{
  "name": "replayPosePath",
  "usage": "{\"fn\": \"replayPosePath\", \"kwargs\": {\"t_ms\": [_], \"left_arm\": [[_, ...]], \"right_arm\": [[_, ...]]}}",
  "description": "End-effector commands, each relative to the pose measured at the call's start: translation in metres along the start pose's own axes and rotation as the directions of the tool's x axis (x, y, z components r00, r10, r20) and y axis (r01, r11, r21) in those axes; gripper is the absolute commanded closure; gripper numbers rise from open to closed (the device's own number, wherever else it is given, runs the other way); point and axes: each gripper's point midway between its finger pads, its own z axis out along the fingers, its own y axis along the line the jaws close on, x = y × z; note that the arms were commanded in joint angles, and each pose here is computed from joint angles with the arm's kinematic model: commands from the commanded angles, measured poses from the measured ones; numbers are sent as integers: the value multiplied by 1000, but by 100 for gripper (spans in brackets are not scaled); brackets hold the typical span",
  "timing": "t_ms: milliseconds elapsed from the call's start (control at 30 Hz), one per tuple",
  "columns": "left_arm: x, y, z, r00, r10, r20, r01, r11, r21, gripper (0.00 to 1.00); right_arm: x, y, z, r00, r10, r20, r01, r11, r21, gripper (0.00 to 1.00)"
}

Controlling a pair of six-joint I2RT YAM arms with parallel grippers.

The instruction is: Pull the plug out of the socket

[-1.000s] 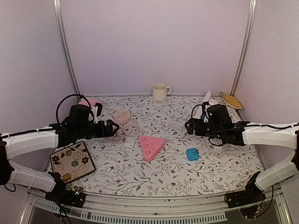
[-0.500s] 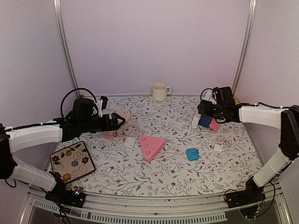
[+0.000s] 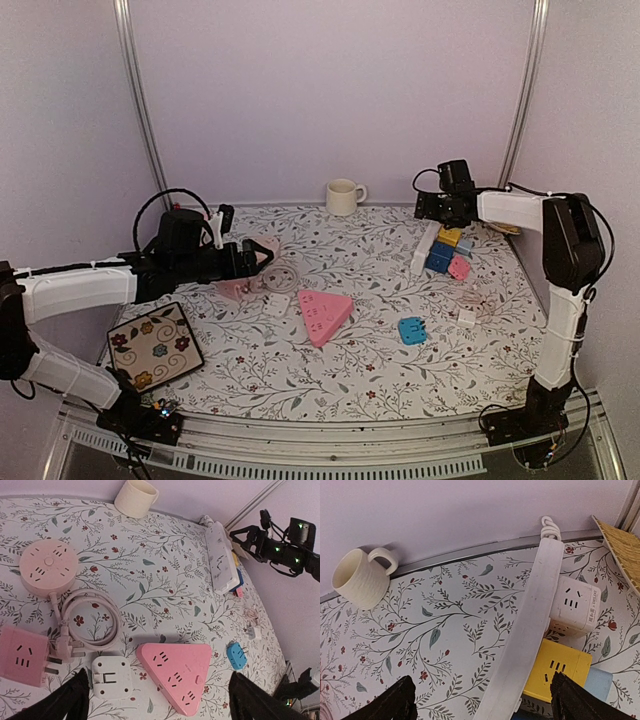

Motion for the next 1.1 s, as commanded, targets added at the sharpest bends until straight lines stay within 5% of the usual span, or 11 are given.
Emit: {"fn": "replayPosePath", "kwargs": {"t_ms": [0, 400, 533, 667, 767, 1067], "left_arm": [[-15, -15, -5, 999, -2, 45, 0, 999, 43, 3], [-13, -12, -4, 999, -22, 48, 21, 999, 34, 3], [-13, -11, -4, 998, -26, 51, 25, 999, 30, 3], [-13, -10, -4, 998, -37, 57, 35, 999, 30, 3], [-11, -9, -2, 998, -46, 51, 45, 998, 34, 3], [-1, -8, 5, 998, -62, 23, 61, 997, 47, 3]], "right_arm": [[3, -24, 17, 999, -36, -35, 41, 989, 142, 6], [28, -21, 57, 990, -59, -131, 74, 991, 114, 19], [41, -8, 54, 985, -71, -158, 85, 993, 81, 33], [60, 10, 43, 978, -103, -180, 114, 992, 55, 63], [81, 28, 27, 974, -119, -194, 125, 992, 19, 74], [160, 107, -38, 962, -137, -237, 88, 974, -208, 76]]}}
